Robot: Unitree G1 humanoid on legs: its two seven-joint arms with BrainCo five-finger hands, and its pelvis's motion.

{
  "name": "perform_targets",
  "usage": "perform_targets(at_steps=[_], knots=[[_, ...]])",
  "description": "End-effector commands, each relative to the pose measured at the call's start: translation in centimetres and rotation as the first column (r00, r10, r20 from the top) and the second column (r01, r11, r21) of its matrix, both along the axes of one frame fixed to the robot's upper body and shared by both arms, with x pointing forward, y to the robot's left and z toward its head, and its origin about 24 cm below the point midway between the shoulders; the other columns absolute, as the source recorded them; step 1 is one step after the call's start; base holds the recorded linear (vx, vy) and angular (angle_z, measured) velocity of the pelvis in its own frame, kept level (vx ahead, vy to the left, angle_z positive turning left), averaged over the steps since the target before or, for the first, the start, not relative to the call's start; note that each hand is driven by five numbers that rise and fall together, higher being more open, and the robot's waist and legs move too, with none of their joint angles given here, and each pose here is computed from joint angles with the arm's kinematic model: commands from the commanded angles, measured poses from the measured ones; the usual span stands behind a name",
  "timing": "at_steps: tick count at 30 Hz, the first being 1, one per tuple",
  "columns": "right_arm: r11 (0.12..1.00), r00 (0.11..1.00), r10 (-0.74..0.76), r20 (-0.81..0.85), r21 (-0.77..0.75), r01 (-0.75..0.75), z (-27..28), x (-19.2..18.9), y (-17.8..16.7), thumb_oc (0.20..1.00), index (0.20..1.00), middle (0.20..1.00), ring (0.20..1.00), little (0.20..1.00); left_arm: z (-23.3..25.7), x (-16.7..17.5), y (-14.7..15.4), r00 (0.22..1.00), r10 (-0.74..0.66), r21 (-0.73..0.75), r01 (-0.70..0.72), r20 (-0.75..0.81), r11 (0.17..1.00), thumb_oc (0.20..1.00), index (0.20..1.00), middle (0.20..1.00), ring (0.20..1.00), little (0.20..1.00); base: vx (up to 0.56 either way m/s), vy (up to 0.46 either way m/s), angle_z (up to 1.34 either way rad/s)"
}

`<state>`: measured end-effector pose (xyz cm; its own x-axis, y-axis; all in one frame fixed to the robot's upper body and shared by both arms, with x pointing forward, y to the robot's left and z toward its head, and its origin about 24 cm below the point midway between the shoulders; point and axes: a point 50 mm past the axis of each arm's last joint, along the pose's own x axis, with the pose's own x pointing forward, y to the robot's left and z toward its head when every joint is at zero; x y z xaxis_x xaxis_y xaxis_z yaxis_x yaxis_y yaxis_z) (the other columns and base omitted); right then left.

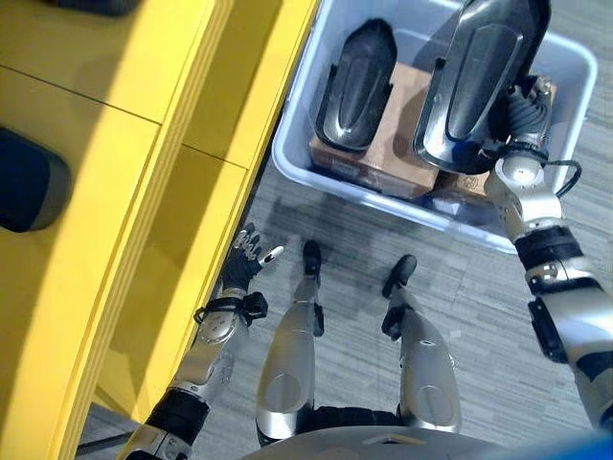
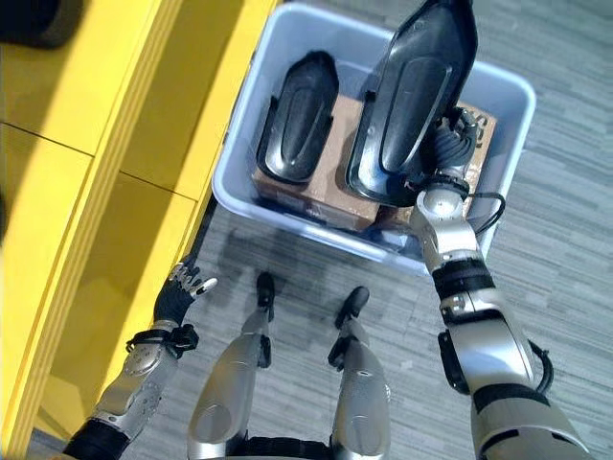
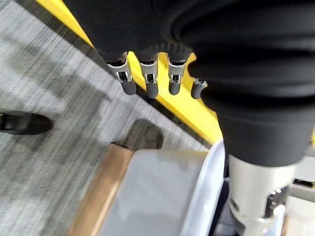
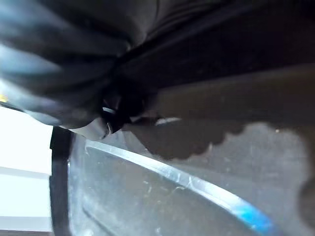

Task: Move parts from the plastic box to the shelf.

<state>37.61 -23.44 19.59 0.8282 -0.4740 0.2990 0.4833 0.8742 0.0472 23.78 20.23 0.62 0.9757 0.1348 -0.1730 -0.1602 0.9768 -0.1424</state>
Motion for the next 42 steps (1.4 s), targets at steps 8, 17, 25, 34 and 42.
perform_targets(at_steps=[8,17,25,34,42], knots=[[0.987,0.980,0.159,0.124,0.003,-0.160,-4.1,-6.8,0.4,0.200,0.200,0.200,0.200,0.200,-2.9,-5.1,3.3,0.984,0.093,0.046,-0.087,-0.150,0.995,1.000,1.000,1.000,1.000,1.000,0.11,-0.004,-0.06],[0.936,0.937,0.350,0.005,-0.049,-0.349,-6.7,-9.1,2.5,0.200,0.200,0.200,0.200,0.200,-4.0,-7.0,3.5,0.971,0.112,0.046,-0.105,-0.209,0.993,1.000,1.000,1.000,1.000,1.000,0.03,-0.054,-0.20],[0.855,0.856,0.517,0.028,-0.059,-0.515,-5.6,-8.8,6.2,0.200,0.200,0.200,0.200,0.200,-3.6,-6.4,2.6,0.976,0.106,0.030,-0.102,-0.192,0.994,1.000,1.000,1.000,1.000,1.000,-0.03,-0.187,-0.23],[0.847,0.843,0.529,0.098,-0.126,-0.516,-2.7,-7.9,5.8,0.200,0.200,0.200,0.200,0.200,-4.2,-6.5,2.4,0.970,0.123,-0.017,-0.130,-0.211,0.991,1.000,1.000,1.000,1.000,1.000,-0.16,-0.185,0.29],[0.884,0.883,0.467,0.044,-0.002,-0.467,-6.0,-9.4,3.9,0.200,0.200,0.200,0.200,0.200,-3.6,-5.9,1.3,0.983,0.028,-0.014,-0.031,-0.179,0.999,1.000,1.000,1.000,1.000,1.000,-0.10,0.126,1.85]])
